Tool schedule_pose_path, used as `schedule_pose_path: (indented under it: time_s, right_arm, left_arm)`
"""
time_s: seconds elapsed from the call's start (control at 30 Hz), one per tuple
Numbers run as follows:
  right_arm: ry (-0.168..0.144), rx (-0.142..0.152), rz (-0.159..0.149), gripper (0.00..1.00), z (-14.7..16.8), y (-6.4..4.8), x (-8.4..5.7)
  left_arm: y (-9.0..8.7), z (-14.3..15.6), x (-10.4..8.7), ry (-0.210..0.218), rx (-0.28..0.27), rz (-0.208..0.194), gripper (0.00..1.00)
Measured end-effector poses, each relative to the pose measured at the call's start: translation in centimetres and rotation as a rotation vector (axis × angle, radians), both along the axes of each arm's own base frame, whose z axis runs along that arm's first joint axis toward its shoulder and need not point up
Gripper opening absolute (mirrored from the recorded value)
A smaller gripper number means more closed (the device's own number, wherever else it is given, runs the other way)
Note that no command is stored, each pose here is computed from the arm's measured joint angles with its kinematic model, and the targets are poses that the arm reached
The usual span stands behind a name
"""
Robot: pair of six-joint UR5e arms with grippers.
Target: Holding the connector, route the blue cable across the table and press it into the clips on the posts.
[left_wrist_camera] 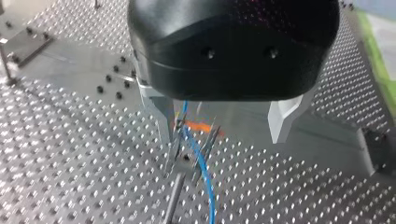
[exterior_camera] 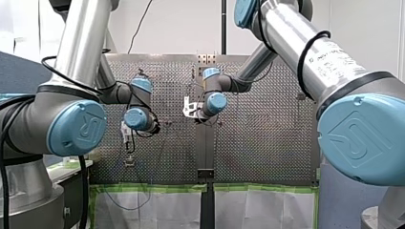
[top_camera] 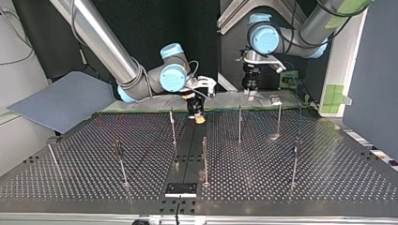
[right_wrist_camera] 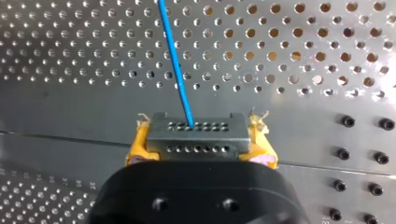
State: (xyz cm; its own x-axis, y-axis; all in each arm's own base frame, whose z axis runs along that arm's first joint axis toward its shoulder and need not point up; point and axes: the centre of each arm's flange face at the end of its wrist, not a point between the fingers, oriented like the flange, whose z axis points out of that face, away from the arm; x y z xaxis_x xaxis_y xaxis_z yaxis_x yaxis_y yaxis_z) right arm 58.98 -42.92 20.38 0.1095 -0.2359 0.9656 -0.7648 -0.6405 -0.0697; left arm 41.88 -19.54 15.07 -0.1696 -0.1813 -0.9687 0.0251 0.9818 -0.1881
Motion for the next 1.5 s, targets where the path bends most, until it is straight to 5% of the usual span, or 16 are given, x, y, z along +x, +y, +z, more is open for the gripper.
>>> schedule_pose_path:
  time_s: [0.33,0.97,1.5]
  right_arm:
    - [0.021,0.022,0.002,0.00,-0.2,0.3,-0.2]
    - [0.028,0.030,-0.010,0.00,0.4,-0.5,-1.0]
    - [0.020,0.027,-0.009,0.00,0.9,-0.9,-1.3]
  left_arm:
    - [-3.7,0.8,-0.8,-0.034,-0.015,-0.079,1.00]
    - [-10.1,4.4,1.1,-0.088,-0.107,-0.134,1.00]
    - [-9.6,2.4,7.2,-0.070,-0.074,-0.060,1.00]
